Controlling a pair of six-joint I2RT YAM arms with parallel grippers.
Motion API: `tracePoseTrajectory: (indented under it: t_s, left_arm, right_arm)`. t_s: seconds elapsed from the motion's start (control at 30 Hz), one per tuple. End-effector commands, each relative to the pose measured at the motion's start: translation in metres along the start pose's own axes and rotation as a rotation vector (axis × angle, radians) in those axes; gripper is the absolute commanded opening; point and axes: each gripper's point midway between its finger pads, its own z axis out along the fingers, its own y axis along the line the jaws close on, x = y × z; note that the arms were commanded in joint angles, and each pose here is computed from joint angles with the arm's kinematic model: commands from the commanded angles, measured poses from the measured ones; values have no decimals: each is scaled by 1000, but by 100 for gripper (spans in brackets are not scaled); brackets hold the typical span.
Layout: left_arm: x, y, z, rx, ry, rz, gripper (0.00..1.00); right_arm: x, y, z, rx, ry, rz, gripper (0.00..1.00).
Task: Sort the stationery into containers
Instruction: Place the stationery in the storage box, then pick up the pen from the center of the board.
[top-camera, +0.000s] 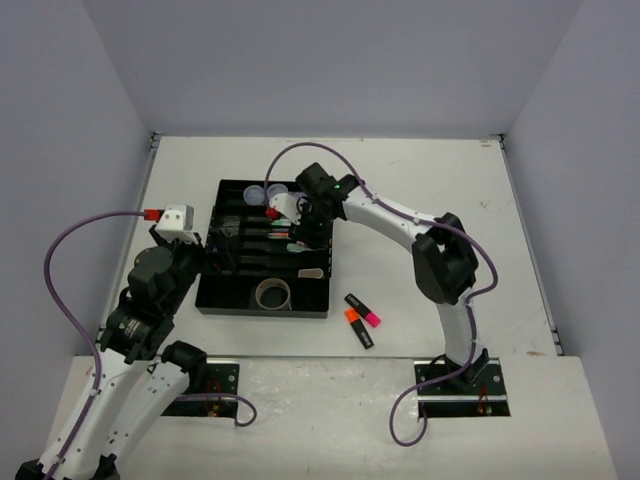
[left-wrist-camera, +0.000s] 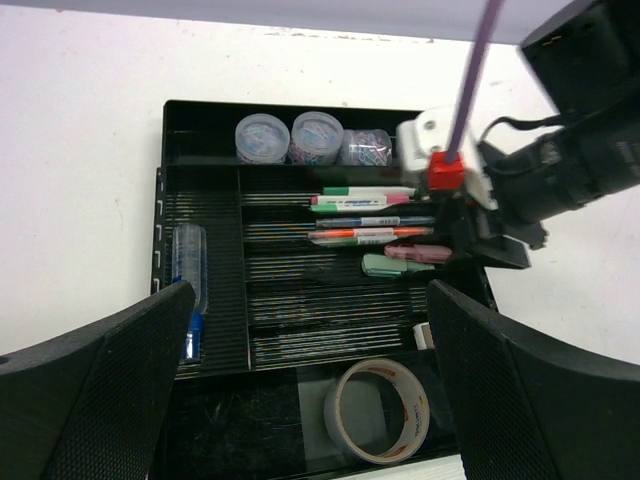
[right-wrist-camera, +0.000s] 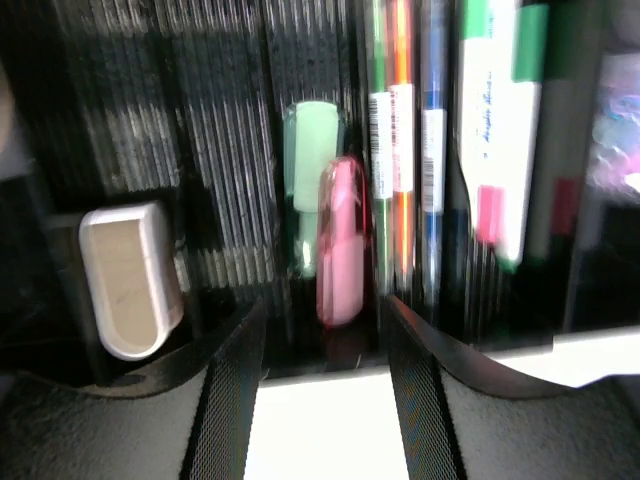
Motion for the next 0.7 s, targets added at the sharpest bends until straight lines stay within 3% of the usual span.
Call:
tracePoseTrajectory:
  t_s: [0.0,0.03,0.1,0.17,0.23,0.33,0.47,0.6,0.67]
  left_arm:
    - [-10,3,1,-12,-44,10,100]
    - [-11,4,0,-19,-48,9,100]
    - [-12,9,-1,-45,-53,3,100]
    - [-12,9,-2,-45,-56,-1,100]
    - [-12,8,-1,-44,-53,0,100]
    - [-11,8,0,-42,-46,2,100]
    - [-12,9,-1,-48,-55,-1,100]
    - [-12,10,0,-49,-53,-1,100]
    - [-10,10,1,-49,-44,1,100]
  right_arm:
    - [-41,-3,-105,239,-240,44,53]
    - [-32,-3,-99,266,-234,94,63]
    - [-31,-1,-143,408,-376,288,98]
    - [-13,6,-150,454,-441,425,99]
    - [22,22,-138,475,-472,625,99]
    - [60,62,-111,352,-342,708,99]
    - [84,99,-91,229,-259,784,80]
    - [113,104,-81,289,-179,866,58]
    - [111,113,-76,250,-155,876,53]
